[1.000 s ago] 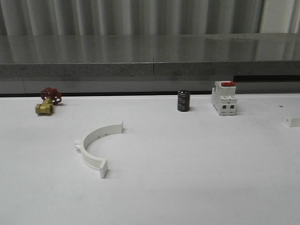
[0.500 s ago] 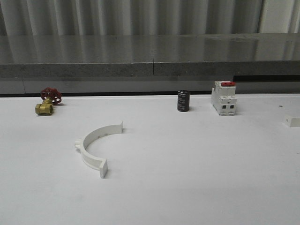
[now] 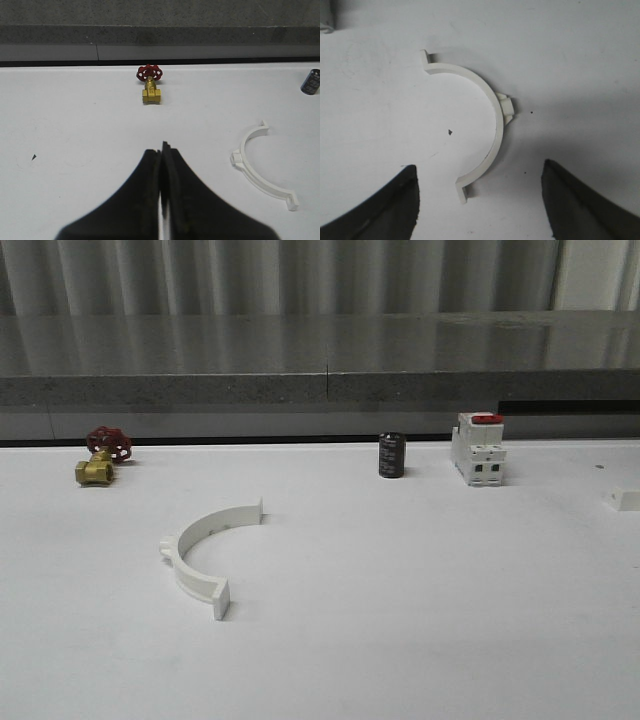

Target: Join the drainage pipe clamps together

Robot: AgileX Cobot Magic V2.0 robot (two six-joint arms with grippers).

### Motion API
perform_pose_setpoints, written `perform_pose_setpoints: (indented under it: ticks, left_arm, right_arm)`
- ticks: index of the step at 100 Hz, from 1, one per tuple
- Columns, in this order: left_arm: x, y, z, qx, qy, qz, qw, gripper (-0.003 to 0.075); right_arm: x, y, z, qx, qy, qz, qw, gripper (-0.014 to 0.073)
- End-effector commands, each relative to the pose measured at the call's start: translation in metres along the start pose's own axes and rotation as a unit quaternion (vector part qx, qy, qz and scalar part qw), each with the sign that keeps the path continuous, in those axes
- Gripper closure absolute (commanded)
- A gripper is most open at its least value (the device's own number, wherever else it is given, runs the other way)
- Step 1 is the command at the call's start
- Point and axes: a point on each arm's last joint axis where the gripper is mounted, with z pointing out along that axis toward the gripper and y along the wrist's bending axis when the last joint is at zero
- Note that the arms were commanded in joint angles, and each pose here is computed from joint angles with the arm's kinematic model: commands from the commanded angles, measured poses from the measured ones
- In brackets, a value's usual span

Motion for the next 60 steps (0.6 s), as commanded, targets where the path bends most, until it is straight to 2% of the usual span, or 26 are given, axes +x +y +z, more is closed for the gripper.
perform_pose_setpoints:
  ticks: [1,19,35,60]
  left_arm:
    - [-0.015,0.000,-0.004,0.000,-0.053,-0.003,0.999,0.0741]
    - [-0.015,0.000,-0.004,0.000,-0.053,-0.003,0.999,0.0741]
    - [-0.015,0.000,-0.004,0.000,-0.053,-0.003,0.999,0.0741]
    - [-0.015,0.000,-0.004,0.000,-0.053,-0.003,0.999,0.0741]
  right_arm:
    - [-0.017,-0.006,0.001,-0.004,-0.030,-0.014,0.999,0.0074]
    - [-0.023,-0.011,0.043,-0.005,0.000,-0.052,0.999,0.0074]
    - [-0.021,-0.014,0.072,-0.003,0.016,-0.054,0.998,0.0074]
    - [-0.023,-0.018,0.094,0.003,0.026,-0.068,0.997,0.0074]
